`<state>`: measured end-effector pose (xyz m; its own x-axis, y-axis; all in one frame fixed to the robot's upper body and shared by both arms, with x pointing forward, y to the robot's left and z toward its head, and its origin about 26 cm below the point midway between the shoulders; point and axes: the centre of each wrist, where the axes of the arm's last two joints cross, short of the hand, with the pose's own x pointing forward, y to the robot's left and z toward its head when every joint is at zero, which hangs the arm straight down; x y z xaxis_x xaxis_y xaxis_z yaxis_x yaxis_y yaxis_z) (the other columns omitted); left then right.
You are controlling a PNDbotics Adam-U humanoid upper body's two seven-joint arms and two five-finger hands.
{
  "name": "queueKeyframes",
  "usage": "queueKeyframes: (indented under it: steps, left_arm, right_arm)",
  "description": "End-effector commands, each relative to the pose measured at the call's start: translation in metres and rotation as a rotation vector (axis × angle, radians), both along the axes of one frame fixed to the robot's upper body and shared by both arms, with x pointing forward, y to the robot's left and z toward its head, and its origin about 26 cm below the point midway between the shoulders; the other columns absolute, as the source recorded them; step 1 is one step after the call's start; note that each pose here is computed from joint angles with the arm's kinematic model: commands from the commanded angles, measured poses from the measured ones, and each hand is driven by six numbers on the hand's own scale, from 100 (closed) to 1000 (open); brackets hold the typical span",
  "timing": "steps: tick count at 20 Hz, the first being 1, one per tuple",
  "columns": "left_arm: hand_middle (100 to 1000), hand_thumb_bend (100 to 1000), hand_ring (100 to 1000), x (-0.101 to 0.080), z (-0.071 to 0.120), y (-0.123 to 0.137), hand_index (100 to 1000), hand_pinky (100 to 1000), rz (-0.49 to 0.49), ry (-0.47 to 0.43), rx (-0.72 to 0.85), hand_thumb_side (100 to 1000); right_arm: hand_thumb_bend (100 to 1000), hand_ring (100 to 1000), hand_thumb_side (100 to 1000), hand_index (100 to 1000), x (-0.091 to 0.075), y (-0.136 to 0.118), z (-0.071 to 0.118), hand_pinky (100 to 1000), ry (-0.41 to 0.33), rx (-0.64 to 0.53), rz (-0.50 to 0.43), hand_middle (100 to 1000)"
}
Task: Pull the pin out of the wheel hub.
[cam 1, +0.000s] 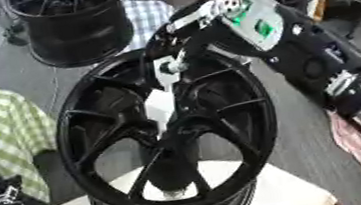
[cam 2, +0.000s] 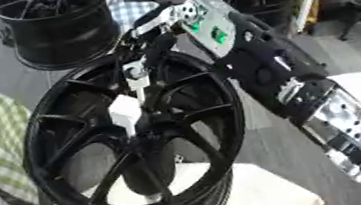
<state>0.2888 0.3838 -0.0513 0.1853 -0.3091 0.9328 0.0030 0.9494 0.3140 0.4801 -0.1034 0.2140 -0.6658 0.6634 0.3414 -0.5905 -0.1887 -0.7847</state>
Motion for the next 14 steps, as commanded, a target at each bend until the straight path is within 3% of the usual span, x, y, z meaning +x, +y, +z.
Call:
queueKeyframes:
  steps: [1, 14]
  left_arm:
    - [625, 342, 644, 0.007, 0.013, 0.004, 777, 694, -0.008, -0.033, 0.023, 604]
    - [626, 344, 644, 0.009, 0.013, 0.002, 777, 694, -0.013, -0.037, 0.020, 603]
  right_arm:
    - [185, 938, 487, 969, 0.004, -0.004, 0.006, 897, -0.045, -0.021, -0.015, 893]
    - [156, 892, 466, 912, 0.012, -0.006, -0.022, 875, -0.067, -0.046, -0.067, 809]
